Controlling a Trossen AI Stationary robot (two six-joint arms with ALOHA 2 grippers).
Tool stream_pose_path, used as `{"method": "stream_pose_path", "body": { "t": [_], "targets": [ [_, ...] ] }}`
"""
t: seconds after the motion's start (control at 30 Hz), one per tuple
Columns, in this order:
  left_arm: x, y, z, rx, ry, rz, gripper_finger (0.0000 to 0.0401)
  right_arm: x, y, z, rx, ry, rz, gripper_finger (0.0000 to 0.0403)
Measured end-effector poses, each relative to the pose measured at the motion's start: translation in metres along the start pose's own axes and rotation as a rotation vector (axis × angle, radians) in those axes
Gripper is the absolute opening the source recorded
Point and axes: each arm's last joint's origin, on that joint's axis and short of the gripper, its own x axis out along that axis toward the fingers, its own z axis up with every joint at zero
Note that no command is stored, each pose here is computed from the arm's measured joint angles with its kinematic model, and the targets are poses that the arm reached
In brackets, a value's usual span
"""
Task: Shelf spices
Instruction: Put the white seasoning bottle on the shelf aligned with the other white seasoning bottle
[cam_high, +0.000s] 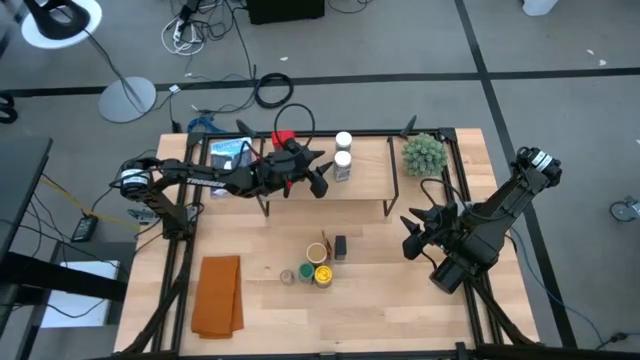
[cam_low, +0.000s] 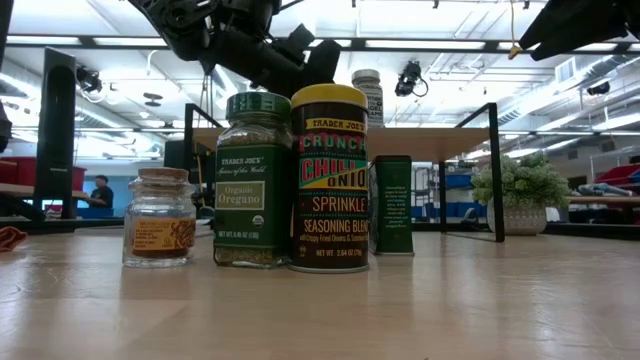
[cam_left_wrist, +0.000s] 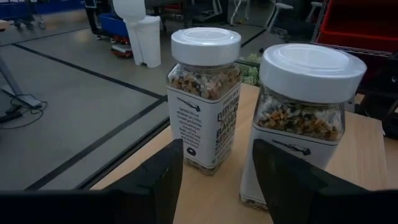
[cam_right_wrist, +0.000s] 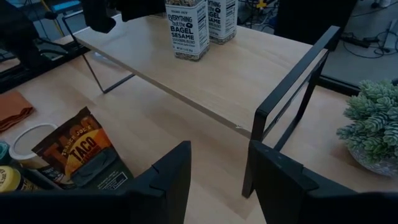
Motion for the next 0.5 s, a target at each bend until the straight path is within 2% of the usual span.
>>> {"method": "stream_pose_path", "body": {
  "t": [0.5],
  "targets": [
    [-0.0002, -0.0005, 0.0057, -0.022, -0.056, -0.003, 0.0198, 0.0, 0.0001, 0.0001, 0.001, 0.0, 0.0, 0.016]
  ]
}}
